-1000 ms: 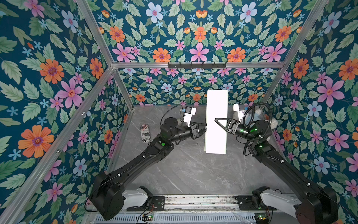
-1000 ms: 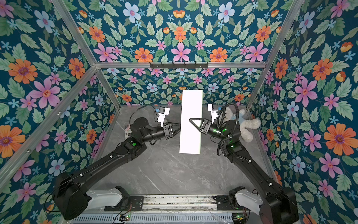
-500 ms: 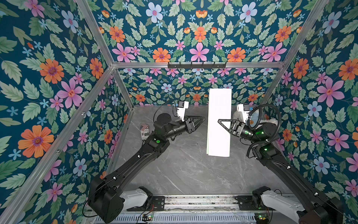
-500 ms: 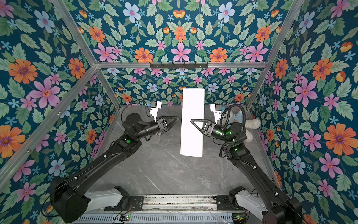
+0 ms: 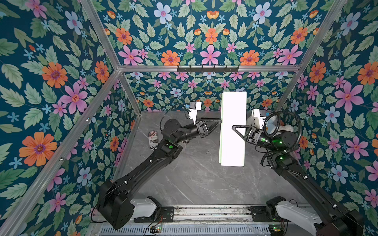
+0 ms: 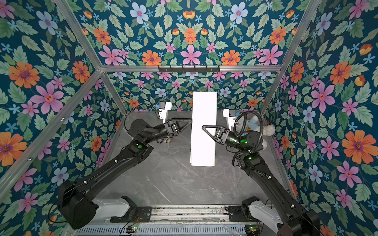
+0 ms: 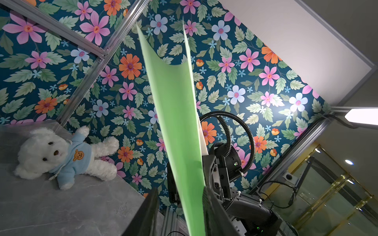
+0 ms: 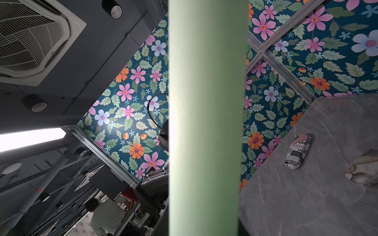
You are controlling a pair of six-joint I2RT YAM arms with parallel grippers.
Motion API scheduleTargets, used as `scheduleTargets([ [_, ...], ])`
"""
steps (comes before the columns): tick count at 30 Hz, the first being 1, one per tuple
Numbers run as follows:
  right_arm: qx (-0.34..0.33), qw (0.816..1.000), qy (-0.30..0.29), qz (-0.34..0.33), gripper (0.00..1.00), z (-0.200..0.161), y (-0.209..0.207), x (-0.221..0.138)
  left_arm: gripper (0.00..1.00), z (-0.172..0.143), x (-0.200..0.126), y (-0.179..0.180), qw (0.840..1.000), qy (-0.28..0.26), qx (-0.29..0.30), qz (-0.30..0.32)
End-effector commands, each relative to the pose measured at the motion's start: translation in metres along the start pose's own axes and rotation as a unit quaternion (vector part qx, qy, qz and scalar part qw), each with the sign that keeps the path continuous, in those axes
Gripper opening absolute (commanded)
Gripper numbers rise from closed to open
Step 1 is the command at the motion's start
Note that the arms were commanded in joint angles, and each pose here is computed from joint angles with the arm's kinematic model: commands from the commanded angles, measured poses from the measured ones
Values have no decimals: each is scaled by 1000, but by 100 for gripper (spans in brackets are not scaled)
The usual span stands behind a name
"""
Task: Fold the rectangular paper in half along the long edge
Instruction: Fold the paper.
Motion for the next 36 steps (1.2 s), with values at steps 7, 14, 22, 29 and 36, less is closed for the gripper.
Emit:
scheduleTargets([
  [7, -11, 1000, -12, 6, 28, 6, 1, 3, 40, 0, 4, -11, 1000, -1, 7, -22],
  [14, -13, 1000, -15, -8, 28, 8, -3, 6, 40, -6, 7, -6, 1000, 7, 1, -15],
  [22, -30, 998, -16, -44, 28, 7, -5, 13, 40, -12, 11, -3, 1000, 17, 0, -12],
  [29, -37, 997, -20, -67, 28, 8, -9, 13, 40, -14, 11, -2, 1000, 20, 1, -6],
  [36, -42, 995, -26, -84, 28, 9, -12, 12, 39, -17, 12, 0, 1000, 24, -2, -4],
])
Point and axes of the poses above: each gripper's point midway between its finger pads, its own x axis out along the fingers, its own y axis along the line the jaws close on, z = x × y, the point moved 6 cm from there along -x, back along the fingers, and after that the axes turned 4 degrees about x, right-handed, at the moved point
